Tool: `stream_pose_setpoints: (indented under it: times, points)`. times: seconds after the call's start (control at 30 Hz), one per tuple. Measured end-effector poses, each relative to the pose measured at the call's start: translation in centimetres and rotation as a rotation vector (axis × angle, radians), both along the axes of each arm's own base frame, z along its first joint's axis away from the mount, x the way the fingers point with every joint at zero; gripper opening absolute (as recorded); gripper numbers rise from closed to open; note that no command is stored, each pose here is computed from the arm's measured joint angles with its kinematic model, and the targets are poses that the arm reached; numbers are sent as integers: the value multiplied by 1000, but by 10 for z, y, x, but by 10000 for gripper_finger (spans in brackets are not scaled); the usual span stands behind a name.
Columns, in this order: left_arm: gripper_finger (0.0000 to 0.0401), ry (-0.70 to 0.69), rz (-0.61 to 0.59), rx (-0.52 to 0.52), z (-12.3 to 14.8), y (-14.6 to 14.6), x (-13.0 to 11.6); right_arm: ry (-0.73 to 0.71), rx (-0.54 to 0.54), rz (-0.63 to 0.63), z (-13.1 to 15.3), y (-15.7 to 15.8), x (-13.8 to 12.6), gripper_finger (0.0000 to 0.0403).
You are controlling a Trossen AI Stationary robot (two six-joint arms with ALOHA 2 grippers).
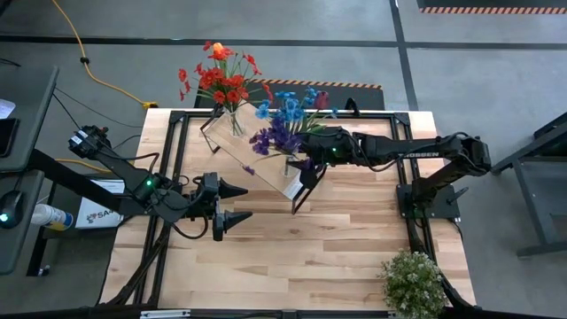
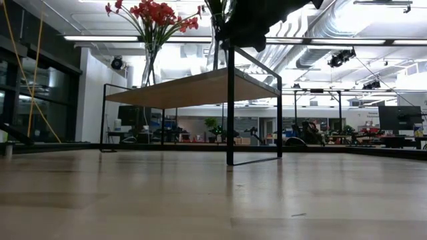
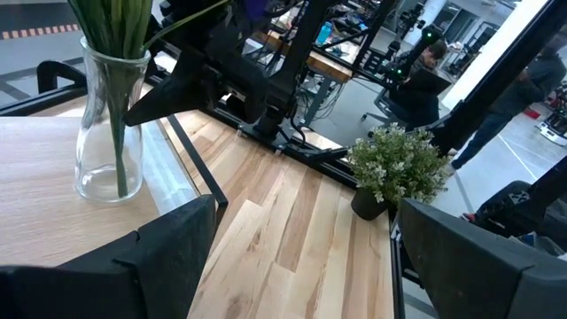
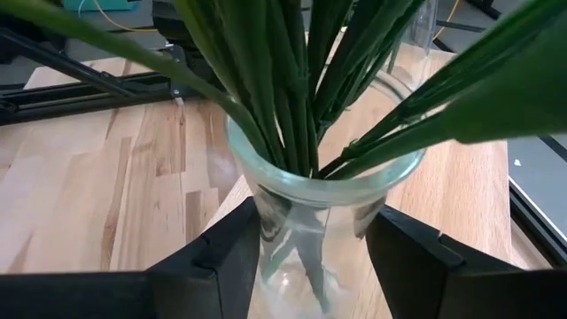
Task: Pick and place flowers into a vace then onto a shelf
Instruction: Put the transparent flower vase on the shelf, then return to Home Position
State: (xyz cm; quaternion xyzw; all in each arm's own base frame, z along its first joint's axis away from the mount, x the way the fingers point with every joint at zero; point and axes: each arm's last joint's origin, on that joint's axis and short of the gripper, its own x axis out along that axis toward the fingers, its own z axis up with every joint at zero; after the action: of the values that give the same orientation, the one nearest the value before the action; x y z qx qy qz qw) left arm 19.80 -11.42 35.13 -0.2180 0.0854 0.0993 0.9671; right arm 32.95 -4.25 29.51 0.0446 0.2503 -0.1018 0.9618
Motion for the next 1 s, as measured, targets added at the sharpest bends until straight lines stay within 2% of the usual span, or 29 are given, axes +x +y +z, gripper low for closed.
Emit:
stream_pose_setpoints:
  times: [0.33,0.73,1.0]
  points:
    - [386,0,0,0,0,0,0,7,12,-1,-2,0,0,202]
    - [386,0,0,0,0,0,0,51,12,-8,-7,0,-2,259]
    - [386,0,0,0,0,0,0,62,8,-1,-7,1,-3,271]
